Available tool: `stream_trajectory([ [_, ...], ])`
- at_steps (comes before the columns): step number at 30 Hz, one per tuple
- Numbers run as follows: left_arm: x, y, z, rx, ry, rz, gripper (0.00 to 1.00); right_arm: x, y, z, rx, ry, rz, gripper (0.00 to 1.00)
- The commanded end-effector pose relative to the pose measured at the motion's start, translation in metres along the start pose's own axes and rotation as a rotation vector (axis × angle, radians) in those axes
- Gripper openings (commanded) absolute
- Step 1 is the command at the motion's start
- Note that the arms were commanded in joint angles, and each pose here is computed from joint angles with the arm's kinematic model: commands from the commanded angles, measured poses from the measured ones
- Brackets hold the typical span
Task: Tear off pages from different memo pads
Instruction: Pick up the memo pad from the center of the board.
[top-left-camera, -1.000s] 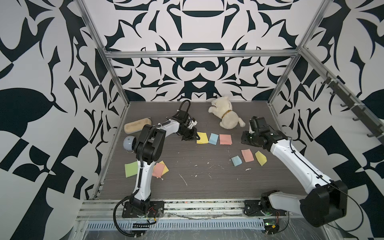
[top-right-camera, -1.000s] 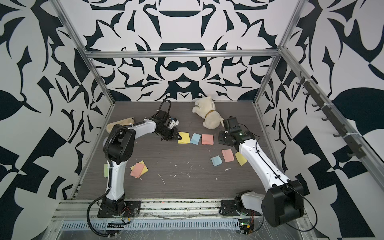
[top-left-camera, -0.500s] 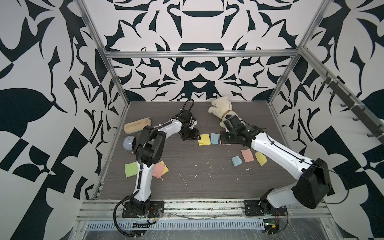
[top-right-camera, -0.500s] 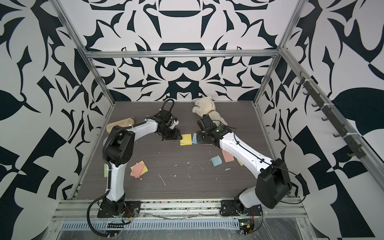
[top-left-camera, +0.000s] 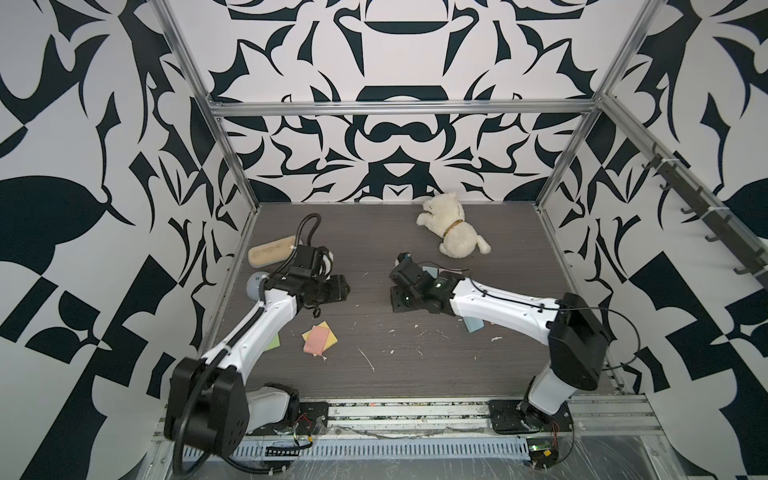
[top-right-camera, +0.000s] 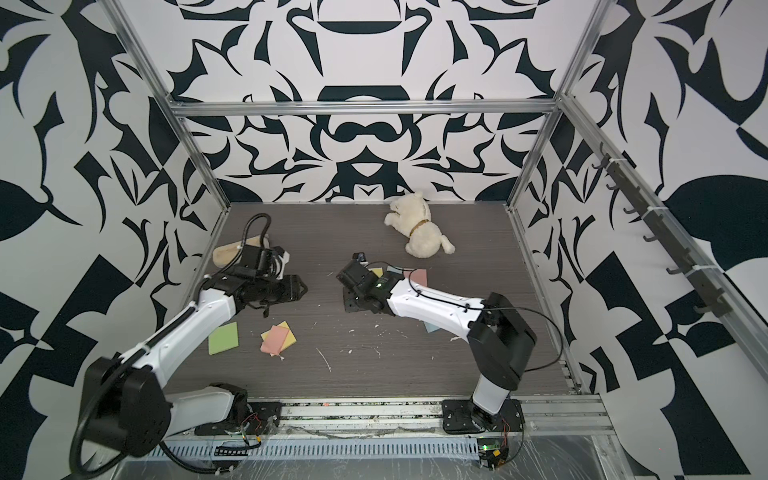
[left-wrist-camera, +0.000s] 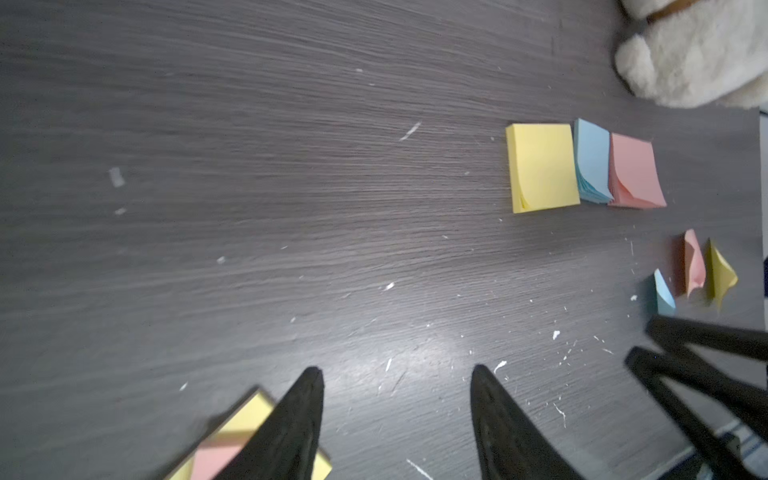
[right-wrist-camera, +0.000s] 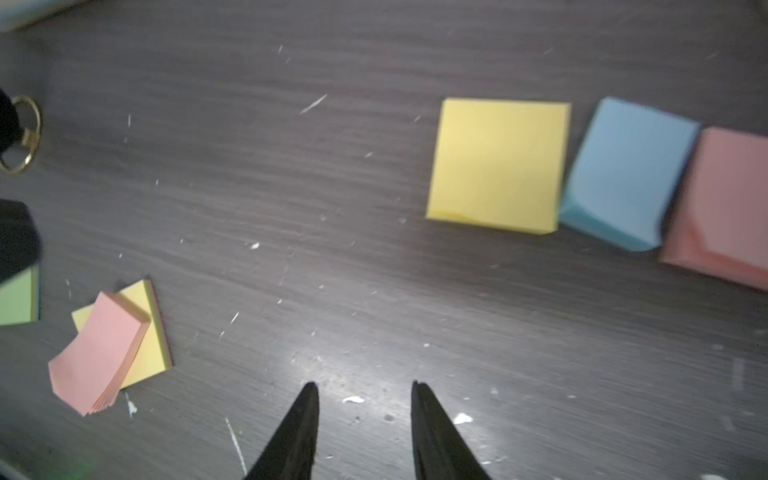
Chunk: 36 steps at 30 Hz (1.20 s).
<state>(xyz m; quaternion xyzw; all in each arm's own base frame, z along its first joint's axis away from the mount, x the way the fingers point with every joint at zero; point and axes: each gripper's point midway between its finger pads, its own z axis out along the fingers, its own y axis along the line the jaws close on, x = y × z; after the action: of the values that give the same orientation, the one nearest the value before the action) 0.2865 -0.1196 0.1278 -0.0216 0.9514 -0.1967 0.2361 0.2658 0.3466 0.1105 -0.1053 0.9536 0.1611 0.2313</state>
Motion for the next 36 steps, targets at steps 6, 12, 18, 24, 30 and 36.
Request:
stream_trajectory([
  [6,0.062,0.035,-0.009,-0.071,0.055,-0.363,0.62,0.046,0.110,0.024,-0.186,0.106,-0.096,0.40],
  [12,0.081,0.076,-0.014,-0.235,-0.061,-0.521,0.62,0.056,0.133,0.040,-0.252,0.105,-0.037,0.39],
  [18,0.069,0.098,-0.017,-0.381,-0.096,-0.462,0.62,0.055,0.137,0.041,-0.269,0.103,-0.026,0.39],
  [24,0.082,0.104,0.003,-0.412,-0.014,-0.523,0.62,0.049,0.141,0.036,-0.265,0.098,-0.061,0.39],
  [30,0.098,0.091,0.014,-0.313,0.024,-0.608,0.59,0.043,0.150,0.038,-0.278,0.093,-0.062,0.40],
  [36,0.125,0.076,0.030,-0.202,0.123,-0.684,0.58,0.041,0.142,0.038,-0.262,0.087,-0.047,0.41],
])
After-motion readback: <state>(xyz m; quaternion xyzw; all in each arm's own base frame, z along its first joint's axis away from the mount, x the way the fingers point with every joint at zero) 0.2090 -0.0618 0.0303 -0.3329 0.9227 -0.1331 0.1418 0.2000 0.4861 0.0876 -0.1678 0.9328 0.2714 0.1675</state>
